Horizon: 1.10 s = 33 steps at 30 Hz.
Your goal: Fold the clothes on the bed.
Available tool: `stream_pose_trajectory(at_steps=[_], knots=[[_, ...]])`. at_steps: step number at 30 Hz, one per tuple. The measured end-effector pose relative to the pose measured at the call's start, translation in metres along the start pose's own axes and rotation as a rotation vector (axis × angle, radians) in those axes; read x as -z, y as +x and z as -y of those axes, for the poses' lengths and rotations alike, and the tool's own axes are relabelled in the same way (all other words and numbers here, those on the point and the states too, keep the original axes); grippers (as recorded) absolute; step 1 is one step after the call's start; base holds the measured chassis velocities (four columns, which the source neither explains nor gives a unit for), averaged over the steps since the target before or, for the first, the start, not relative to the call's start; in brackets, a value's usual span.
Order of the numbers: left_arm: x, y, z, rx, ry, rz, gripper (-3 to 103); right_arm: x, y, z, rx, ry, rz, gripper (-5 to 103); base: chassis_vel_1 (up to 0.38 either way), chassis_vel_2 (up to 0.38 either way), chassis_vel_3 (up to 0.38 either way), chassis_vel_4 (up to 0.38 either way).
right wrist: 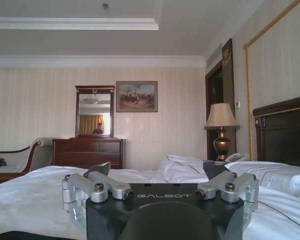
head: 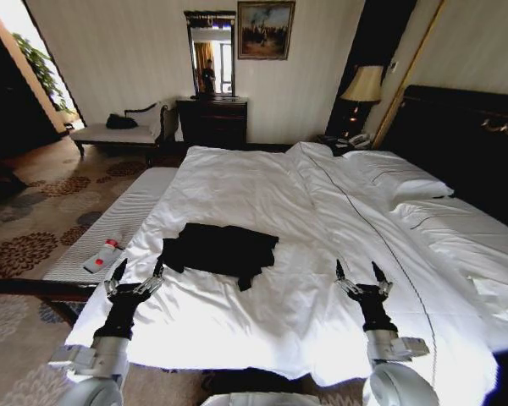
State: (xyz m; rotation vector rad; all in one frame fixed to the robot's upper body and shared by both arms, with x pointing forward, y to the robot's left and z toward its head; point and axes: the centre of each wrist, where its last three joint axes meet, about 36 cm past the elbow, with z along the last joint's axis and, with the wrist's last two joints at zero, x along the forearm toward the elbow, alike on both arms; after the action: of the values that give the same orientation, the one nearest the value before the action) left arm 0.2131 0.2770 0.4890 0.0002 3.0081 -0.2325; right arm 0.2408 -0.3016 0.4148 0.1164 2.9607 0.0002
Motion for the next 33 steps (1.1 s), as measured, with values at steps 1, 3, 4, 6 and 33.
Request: stream_pose_trajectory(at_steps=[1, 3, 4, 6, 33], knots=[[0.0, 0.0, 0.0, 0.0, 0.0, 0.0, 100, 0.0, 0.0, 0.0, 0.0, 0.0, -0.001, 100, 0.028, 0.082, -0.016, -0.081], [0.0, 0.0, 0.0, 0.0, -0.001, -0.001, 100, 0.0, 0.0, -0.001, 0.001, 0.0, -0.001, 100, 0.023, 0.082, -0.016, -0.081], [0.0, 0.0, 0.0, 0.0, -0.002, -0.001, 100, -0.001, 0.0, -0.002, 0.001, -0.001, -0.002, 100, 0.028, 0.083, -0.036, -0.077], [0.0, 0.0, -0.001, 0.001, -0.006, -0.001, 100, -0.001, 0.001, -0.002, 0.002, -0.001, -0.002, 100, 0.032, 0.08, -0.026, -0.079], [-0.02, -0.001, -0.014, 0.051, -0.087, -0.069, 100, -0.016, -0.002, -0.008, 0.022, -0.031, 0.026, 100, 0.031, 0.067, -0.035, -0.071]])
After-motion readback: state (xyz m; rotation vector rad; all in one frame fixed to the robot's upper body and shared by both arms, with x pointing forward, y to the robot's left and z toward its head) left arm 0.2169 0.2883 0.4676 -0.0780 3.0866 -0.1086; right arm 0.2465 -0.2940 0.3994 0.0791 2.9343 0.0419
